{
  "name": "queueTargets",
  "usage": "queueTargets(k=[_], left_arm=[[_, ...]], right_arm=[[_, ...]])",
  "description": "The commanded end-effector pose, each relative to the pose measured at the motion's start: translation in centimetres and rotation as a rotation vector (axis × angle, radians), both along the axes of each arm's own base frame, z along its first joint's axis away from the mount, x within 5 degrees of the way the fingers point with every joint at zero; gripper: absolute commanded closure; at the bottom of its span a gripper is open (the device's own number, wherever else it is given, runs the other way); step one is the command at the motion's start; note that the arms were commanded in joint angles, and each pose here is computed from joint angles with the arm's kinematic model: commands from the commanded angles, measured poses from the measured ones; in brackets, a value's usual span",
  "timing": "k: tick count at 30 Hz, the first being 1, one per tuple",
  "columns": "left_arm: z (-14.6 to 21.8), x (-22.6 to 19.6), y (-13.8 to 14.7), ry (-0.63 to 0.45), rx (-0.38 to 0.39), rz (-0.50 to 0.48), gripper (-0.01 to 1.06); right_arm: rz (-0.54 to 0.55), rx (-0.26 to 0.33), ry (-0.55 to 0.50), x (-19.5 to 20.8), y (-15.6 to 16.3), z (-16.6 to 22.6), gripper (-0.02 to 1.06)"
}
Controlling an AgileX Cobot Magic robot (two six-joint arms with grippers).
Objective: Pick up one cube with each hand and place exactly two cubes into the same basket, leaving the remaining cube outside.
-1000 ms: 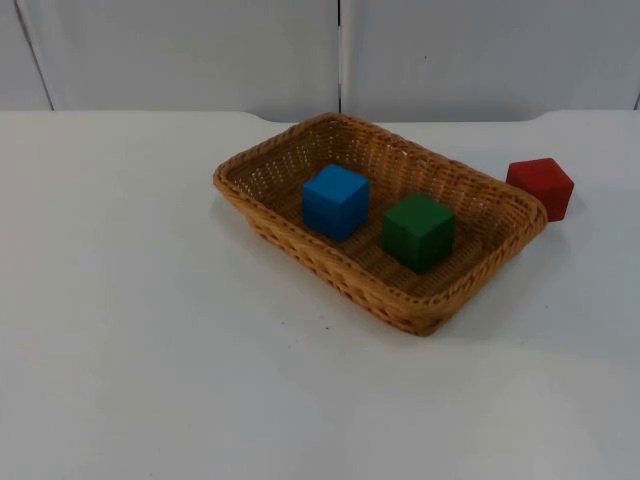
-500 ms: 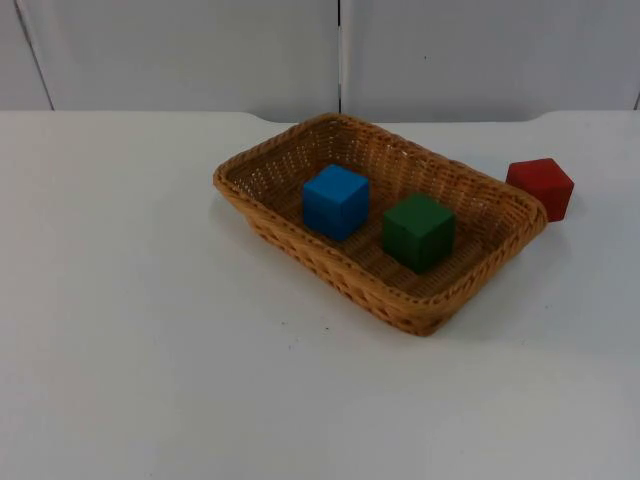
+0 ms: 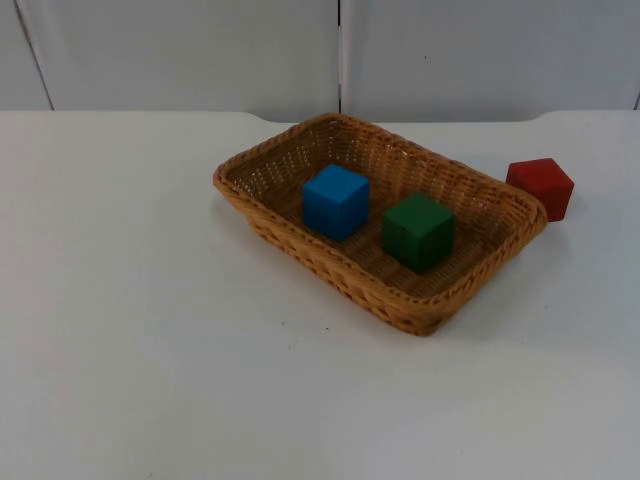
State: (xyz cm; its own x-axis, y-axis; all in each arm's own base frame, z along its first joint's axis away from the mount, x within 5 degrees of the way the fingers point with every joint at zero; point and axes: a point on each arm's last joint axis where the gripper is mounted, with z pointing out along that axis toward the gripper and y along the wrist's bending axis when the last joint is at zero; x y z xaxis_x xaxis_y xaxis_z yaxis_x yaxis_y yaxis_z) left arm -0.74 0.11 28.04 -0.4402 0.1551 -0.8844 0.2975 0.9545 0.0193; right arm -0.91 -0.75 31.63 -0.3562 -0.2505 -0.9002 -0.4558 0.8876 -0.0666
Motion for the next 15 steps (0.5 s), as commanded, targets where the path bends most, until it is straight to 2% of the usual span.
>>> queueTargets(k=[1, 10, 15], left_arm=[[-0.2, 0.0, 0.1, 0.0, 0.0, 0.019, 0.27], [-0.6, 0.2, 0.0, 0.011, -0.006, 0.012, 0.27], [-0.6, 0.2, 0.0, 0.011, -0.006, 0.012, 0.27]], right_arm=[[-0.016, -0.007, -0.001, -0.1, -0.2, -0.1, 0.31], [-0.037, -0.031, 0.036, 0.1, -0.3, -0.9, 0.31], [-0.05, -0.021, 0.076, 1.0, 0.2, -3.7, 0.31]])
